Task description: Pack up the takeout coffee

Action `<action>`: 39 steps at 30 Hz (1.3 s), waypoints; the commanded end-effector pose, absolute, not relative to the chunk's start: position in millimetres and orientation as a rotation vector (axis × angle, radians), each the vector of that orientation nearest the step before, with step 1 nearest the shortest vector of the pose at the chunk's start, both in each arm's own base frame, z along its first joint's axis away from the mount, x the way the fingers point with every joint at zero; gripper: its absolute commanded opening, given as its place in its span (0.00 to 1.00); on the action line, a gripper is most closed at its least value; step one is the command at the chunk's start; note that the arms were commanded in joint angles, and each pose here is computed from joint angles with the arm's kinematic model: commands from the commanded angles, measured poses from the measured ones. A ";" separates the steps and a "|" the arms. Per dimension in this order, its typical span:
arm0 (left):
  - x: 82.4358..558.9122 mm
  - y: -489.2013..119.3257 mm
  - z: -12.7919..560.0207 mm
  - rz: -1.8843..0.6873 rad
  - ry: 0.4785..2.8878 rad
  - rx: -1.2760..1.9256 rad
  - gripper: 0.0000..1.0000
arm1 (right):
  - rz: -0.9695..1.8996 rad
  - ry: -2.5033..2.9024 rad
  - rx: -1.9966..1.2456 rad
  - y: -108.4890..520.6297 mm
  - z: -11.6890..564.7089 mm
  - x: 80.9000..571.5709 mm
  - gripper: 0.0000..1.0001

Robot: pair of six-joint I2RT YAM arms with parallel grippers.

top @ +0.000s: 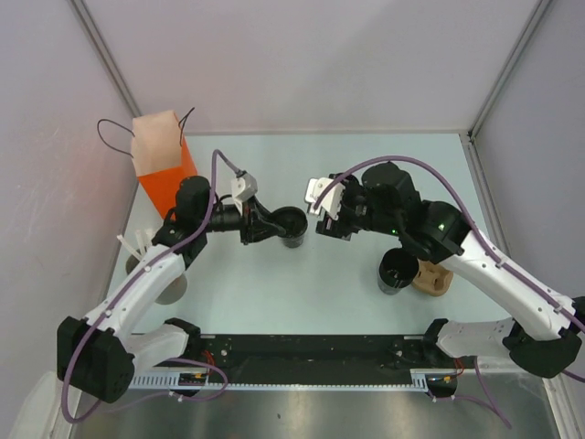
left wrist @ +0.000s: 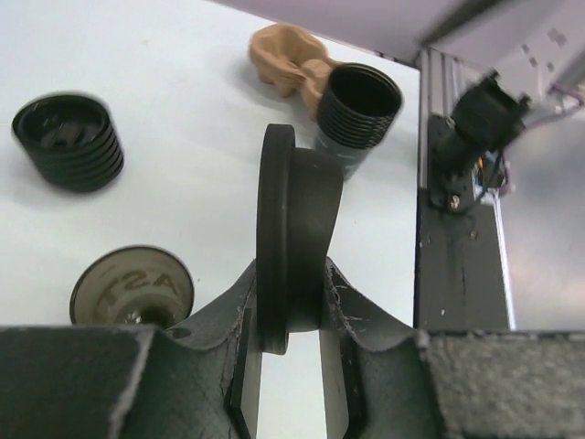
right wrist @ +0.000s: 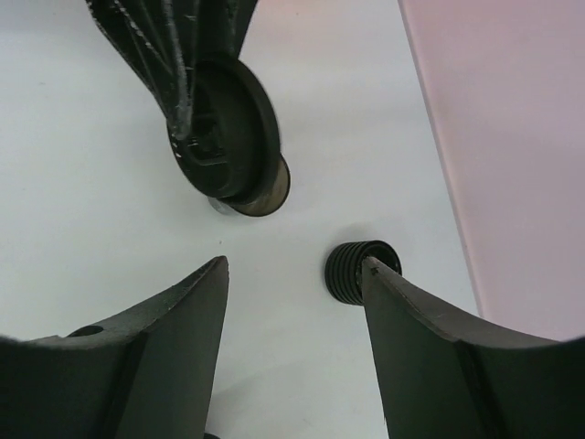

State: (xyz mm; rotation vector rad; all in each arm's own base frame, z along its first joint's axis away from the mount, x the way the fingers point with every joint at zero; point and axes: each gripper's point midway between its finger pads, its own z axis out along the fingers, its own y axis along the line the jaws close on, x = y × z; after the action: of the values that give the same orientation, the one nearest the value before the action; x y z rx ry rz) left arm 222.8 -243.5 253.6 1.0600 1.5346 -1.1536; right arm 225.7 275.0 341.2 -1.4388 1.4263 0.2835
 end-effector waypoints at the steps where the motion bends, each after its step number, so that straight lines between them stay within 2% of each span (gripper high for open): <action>1: 252.9 -240.6 273.2 -1.205 1.622 0.866 0.00 | 0.169 1.422 -1.394 288.8 340.5 243.3 0.64; 7: 262.4 -242.7 251.2 -1.284 1.735 0.778 0.00 | 0.070 1.394 -1.458 309.5 326.0 247.0 0.57; 17: 261.7 -245.1 245.5 -1.319 1.743 0.780 0.00 | -0.025 1.335 -1.542 338.6 308.3 244.8 0.50; 21: 259.1 -245.2 247.2 -1.327 1.731 0.787 0.00 | -0.086 1.337 -1.520 345.7 304.6 253.2 0.43; 39: 249.7 -243.9 252.0 -1.332 1.689 0.813 0.00 | -0.172 1.301 -1.526 357.3 296.2 274.5 0.40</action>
State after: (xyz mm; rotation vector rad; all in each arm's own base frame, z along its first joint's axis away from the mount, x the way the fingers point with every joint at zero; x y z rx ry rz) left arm 257.0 -244.4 234.7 0.7829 1.7619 -1.3189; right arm 265.1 354.8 293.5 -1.5464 1.3136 -0.1377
